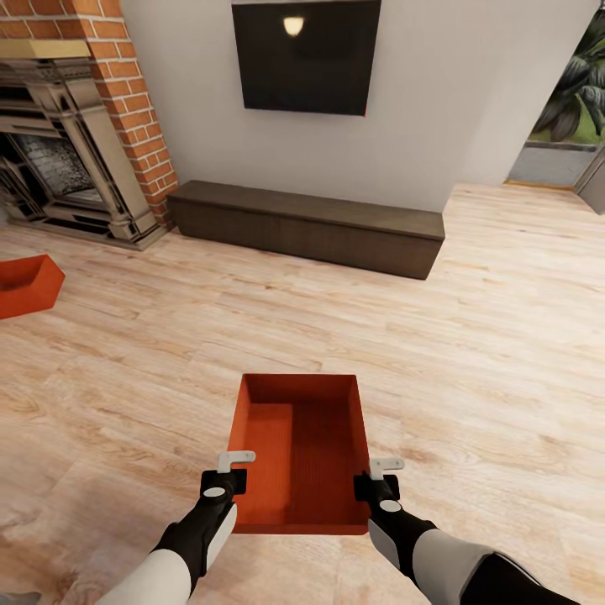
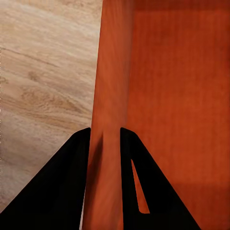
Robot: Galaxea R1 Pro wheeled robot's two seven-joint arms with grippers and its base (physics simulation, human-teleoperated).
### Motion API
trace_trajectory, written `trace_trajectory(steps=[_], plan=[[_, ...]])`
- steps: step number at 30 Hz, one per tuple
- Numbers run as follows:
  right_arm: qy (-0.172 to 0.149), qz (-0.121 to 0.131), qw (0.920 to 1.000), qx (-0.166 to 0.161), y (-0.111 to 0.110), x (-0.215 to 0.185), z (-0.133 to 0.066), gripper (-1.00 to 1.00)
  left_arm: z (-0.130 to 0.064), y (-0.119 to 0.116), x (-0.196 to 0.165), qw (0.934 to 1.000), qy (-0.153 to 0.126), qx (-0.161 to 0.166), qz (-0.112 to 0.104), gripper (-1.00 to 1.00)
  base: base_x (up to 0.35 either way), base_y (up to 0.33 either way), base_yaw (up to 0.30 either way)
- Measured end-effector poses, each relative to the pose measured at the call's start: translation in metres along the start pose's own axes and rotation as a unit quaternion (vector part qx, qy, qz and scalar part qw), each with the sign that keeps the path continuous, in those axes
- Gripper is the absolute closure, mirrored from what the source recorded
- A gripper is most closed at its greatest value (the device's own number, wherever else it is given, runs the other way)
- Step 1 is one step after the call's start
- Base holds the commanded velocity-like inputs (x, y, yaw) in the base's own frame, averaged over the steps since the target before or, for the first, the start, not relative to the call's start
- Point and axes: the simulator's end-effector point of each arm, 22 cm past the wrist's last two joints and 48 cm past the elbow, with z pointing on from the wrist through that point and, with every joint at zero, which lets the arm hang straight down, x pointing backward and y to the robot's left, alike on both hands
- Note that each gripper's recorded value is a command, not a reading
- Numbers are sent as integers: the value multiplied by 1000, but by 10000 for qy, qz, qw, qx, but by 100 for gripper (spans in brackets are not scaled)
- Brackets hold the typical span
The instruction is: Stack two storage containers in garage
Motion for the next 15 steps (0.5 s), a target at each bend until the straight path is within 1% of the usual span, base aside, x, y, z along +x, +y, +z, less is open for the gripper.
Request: trace_trajectory(steps=[15], plan=[[1,1,10000,0,-2,-9,-18,100,-18,3,-8,10000,1,-1,1,100,0,0,0]])
